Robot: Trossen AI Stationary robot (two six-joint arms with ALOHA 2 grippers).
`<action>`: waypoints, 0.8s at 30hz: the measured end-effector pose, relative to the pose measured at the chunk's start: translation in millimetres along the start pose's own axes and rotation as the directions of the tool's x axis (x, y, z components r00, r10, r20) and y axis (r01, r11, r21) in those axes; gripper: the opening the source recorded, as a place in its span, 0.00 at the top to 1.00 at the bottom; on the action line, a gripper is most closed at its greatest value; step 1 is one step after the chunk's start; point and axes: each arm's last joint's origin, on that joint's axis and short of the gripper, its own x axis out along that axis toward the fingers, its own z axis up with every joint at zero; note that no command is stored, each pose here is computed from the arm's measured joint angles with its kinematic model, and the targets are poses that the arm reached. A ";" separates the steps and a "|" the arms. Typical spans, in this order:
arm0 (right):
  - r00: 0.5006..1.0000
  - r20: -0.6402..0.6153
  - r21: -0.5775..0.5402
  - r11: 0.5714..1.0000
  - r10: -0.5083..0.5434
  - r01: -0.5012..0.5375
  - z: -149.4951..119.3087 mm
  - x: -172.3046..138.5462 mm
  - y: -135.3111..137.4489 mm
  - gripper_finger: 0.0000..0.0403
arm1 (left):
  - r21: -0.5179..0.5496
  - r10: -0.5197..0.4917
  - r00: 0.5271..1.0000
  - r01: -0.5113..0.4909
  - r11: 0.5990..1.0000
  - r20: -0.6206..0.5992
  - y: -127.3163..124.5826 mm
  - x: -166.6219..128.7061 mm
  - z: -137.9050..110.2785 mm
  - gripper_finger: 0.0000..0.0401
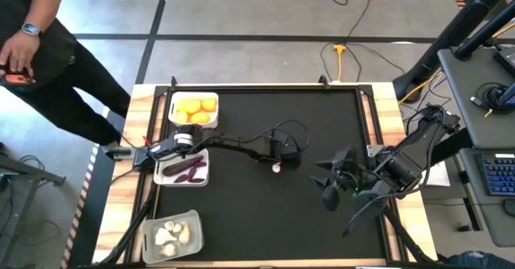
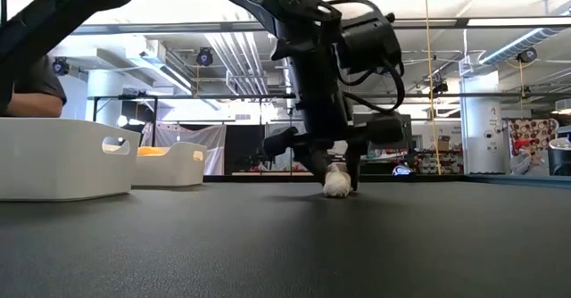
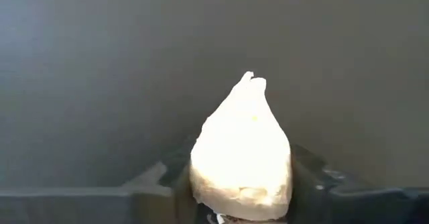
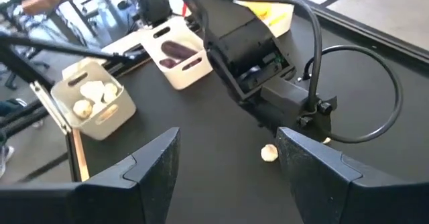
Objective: Sort produce into baskets
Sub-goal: Put the garlic into the gray bin
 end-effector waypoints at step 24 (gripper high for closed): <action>0.996 -0.081 -0.361 0.933 -0.030 -0.001 -31.6 13.5 -6.5 0.41 | 0.634 0.075 0.931 0.183 0.751 -0.358 78.5 -326.7 -155.9 0.69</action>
